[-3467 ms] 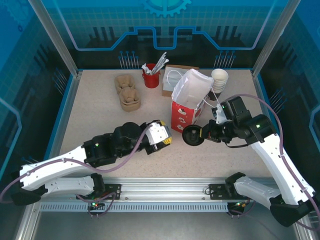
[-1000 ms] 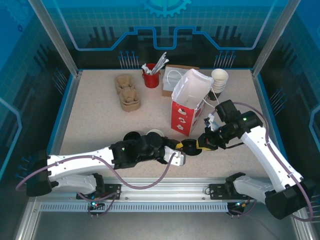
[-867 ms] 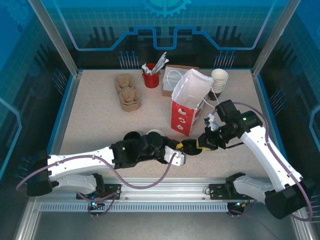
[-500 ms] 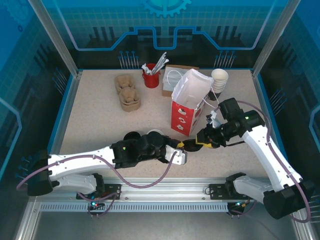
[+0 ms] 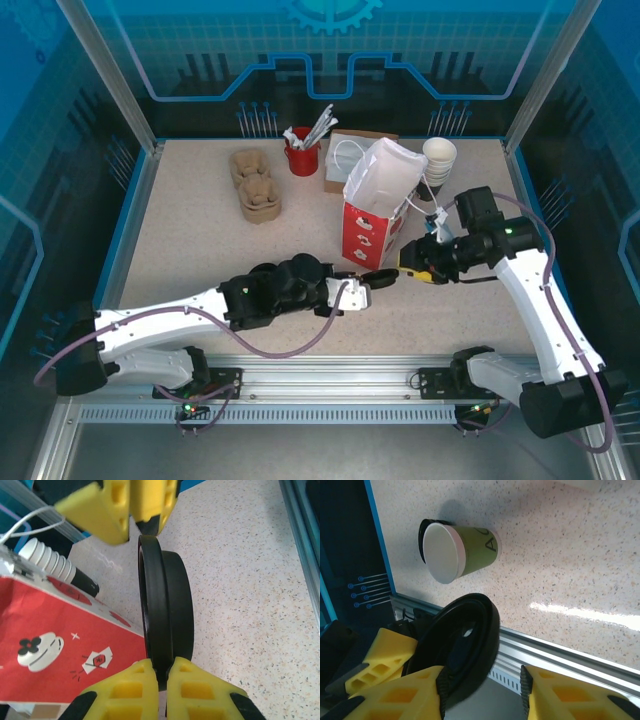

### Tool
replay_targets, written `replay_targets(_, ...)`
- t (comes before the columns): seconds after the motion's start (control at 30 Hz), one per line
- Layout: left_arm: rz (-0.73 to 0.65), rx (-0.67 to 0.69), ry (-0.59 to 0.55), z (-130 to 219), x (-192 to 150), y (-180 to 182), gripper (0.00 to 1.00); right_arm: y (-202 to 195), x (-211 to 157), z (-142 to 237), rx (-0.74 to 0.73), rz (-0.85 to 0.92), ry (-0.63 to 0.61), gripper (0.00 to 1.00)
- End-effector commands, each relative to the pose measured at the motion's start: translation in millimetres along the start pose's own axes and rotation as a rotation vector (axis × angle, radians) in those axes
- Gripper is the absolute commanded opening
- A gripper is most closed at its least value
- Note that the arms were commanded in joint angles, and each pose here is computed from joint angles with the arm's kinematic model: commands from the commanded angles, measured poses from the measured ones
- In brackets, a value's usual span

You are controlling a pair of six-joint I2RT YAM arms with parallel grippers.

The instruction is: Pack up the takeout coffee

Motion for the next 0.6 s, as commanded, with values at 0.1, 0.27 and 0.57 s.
replay_targets(0.1, 0.256, -0.017, -0.050, 30, 2, 17, 0.05, 21, 0, 24, 0.078, 0.113, -0.107, 0.44)
replay_targets(0.27, 0.464, -0.030, 0.007, 53, -16, 24, 0.05, 29, -2, 34, 0.138, 0.195, -0.205, 0.43)
replay_targets(0.57, 0.870, -0.074, 0.006, 93, -43, 33, 0.05, 30, -6, 12, 0.214, 0.213, -0.193, 0.44)
Point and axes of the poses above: each hand's point on the last joint's axis, 136 mm out from that joint toward the fingers, its own z axis back along the fingers, its own y axis along the line the jaws close on, x = y × z, the point moved 3 cm from there along z, back along the fingers, and after that the axes turned 4 degrees about -z, right-handed, at the moved point
